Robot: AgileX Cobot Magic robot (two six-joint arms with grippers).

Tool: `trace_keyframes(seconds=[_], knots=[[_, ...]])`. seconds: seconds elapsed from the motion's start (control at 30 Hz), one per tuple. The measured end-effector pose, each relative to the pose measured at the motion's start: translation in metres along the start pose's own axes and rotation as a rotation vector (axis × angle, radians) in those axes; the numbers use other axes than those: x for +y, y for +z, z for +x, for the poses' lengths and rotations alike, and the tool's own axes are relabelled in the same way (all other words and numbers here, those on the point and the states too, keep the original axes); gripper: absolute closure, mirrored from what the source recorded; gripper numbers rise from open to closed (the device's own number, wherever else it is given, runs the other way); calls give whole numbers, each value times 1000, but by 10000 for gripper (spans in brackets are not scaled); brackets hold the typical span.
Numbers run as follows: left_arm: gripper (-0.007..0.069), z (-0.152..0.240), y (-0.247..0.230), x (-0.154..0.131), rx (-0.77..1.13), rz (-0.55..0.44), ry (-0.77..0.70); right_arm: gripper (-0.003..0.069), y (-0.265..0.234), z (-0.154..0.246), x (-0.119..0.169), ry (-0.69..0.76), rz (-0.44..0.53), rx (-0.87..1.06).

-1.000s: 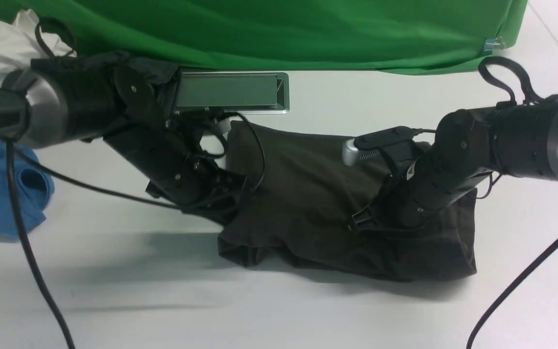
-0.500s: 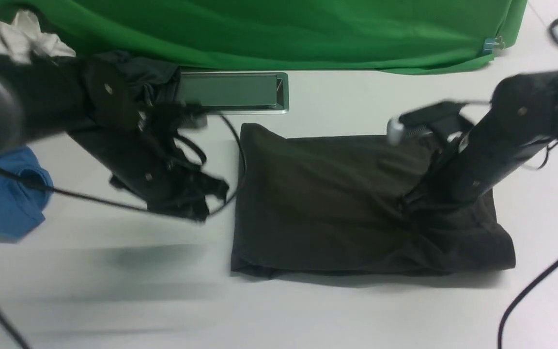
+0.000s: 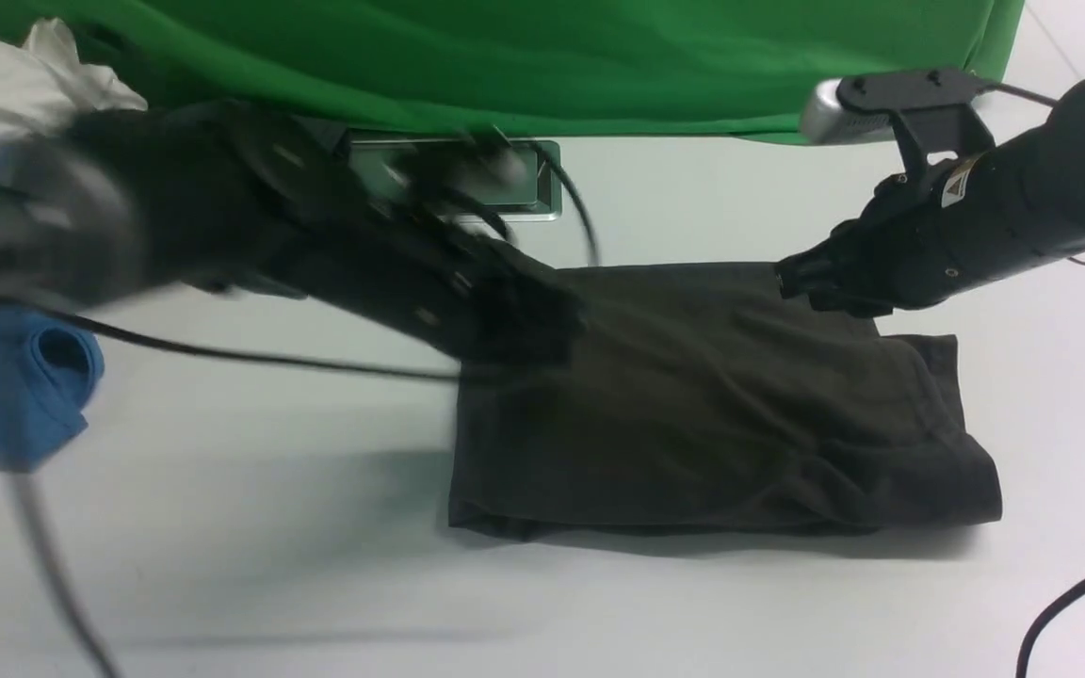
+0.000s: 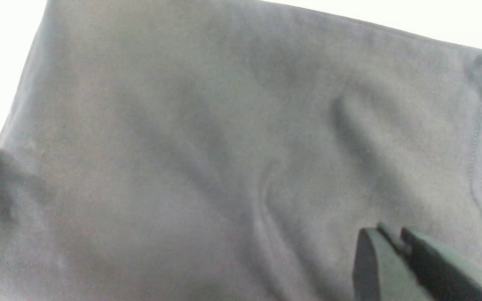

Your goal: Fold a long-sleeved shirt on a white desktop.

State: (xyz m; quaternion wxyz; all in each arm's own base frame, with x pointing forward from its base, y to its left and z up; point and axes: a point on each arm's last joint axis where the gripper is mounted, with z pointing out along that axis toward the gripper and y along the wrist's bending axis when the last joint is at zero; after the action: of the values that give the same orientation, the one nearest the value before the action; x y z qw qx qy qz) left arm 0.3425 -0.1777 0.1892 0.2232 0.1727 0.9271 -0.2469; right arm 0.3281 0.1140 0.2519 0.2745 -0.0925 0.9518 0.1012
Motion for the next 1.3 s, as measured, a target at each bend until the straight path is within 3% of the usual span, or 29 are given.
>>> trace_keyframes(seconds=[0.13, 0.3, 0.63, 0.87, 1.03, 1.13, 1.3], knots=[[606, 12, 27, 6, 73, -3, -19, 557, 0, 2, 0, 0, 1, 26], [606, 12, 24, 4, 81, 10, -22, 543, -10, 1, 0, -10, 5, 12], [606, -17, -79, -29, -137, -13, 142, 515, -103, -8, -14, 7, 73, -250], [606, -8, -154, -58, -198, -16, 230, 527, -178, 25, -14, 78, 49, -511], [606, 29, -221, -76, -288, -57, 236, 629, -213, 86, -15, -18, 41, -743], [606, 59, -234, -77, -285, -52, 177, 633, -213, 117, -17, -52, 38, -848], [606, 141, -247, -74, -279, -2, 28, 633, -215, 178, -22, -77, 25, -1057]])
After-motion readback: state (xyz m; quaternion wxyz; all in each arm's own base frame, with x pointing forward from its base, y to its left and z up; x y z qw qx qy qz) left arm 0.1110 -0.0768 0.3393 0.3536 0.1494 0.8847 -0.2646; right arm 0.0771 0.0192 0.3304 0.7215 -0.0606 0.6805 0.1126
